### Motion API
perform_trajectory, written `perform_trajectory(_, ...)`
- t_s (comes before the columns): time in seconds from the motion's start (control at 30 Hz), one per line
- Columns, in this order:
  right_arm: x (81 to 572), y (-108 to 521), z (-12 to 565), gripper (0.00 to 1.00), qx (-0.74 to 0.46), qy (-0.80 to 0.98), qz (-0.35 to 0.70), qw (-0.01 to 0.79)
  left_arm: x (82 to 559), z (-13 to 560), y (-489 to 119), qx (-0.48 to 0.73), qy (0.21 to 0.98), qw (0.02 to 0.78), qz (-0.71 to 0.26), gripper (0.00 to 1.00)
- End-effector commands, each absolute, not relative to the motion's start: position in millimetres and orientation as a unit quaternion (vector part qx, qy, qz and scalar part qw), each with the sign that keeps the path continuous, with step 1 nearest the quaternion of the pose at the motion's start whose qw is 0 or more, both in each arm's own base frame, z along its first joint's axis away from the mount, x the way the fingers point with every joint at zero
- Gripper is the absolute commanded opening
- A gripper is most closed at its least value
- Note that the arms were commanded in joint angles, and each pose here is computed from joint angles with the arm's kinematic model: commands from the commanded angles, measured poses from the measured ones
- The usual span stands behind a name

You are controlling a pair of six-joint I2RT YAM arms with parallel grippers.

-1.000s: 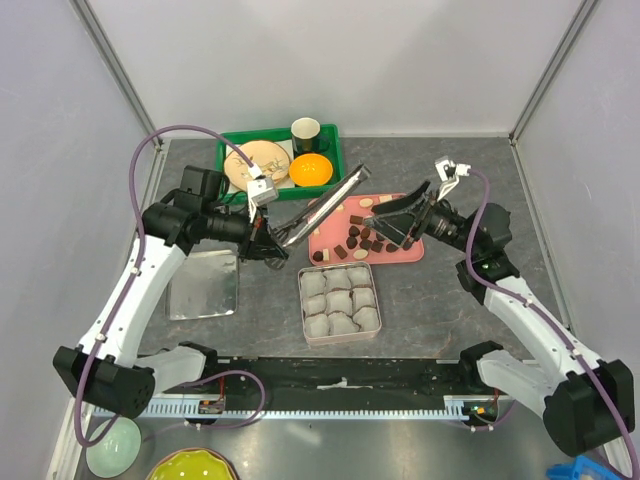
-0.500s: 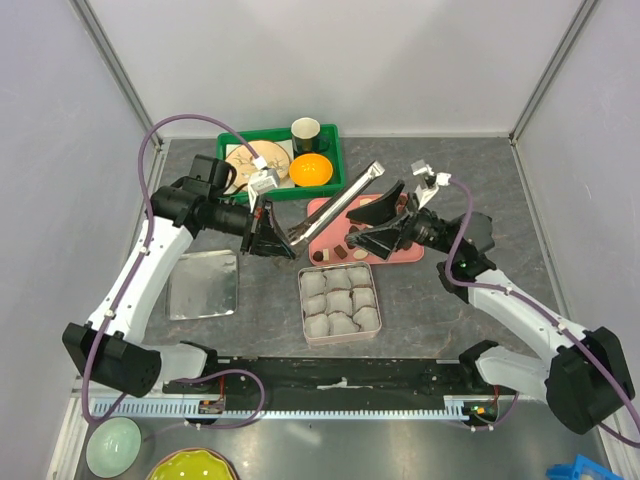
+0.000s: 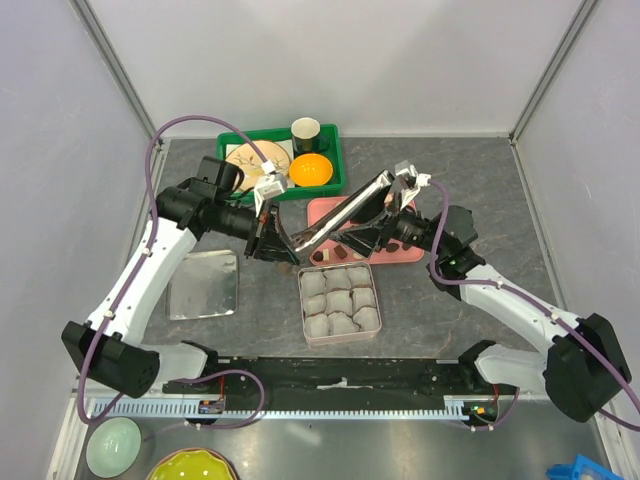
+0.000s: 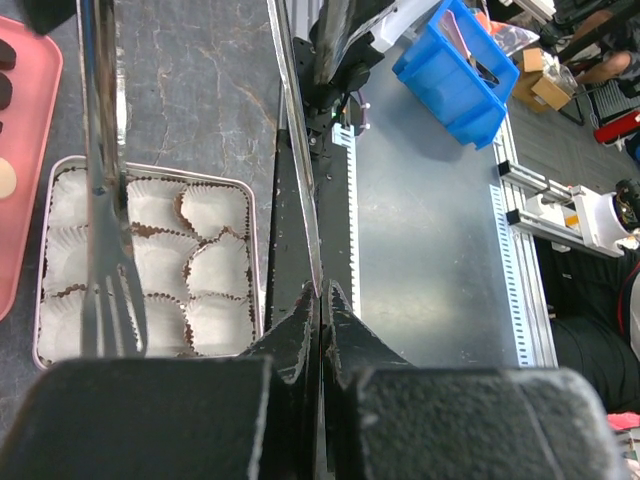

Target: Pack the chocolate

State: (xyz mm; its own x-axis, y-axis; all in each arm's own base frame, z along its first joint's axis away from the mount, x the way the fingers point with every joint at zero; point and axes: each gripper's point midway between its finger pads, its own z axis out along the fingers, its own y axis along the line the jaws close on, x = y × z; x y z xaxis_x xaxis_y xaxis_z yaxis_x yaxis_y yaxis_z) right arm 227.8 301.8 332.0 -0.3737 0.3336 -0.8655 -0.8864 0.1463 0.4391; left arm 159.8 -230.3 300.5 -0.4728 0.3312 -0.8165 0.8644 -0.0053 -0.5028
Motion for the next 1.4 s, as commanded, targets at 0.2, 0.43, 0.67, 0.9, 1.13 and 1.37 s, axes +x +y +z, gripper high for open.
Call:
perform_trajectory(0.2, 218, 306, 382, 0.98, -0.251, 0.48, 0.644, 0.54, 147, 306, -236, 0.48, 0.637, 0.257, -0.546, 0.01)
perform_trajectory(0.43, 218, 308, 384, 0.85, -0.249, 0.486, 0.65, 0.528, 147, 306, -238, 0.481, 0.638, 0.262, -0.542, 0.02)
perform_trajectory(0.67, 217, 310, 375, 0.59, -0.253, 0.51, 0.646, 0.508, 150, 306, -235, 0.485, 0.643, 0.28, -0.522, 0.01)
perform_trajectory(0.9, 215, 304, 379, 0.28, -0.259, 0.521, 0.619, 0.527, 153, 306, -233, 0.486, 0.651, 0.29, -0.506, 0.02)
perform_trajectory(1.13, 216, 295, 385, 0.2, -0.26, 0.533, 0.589, 0.549, 156, 307, -230, 0.486, 0.659, 0.306, -0.486, 0.17)
perform_trajectory(1.37, 222, 276, 392, 0.21, -0.272, 0.558, 0.508, 0.597, 183, 313, -213, 0.465, 0.709, 0.364, -0.386, 0.99)
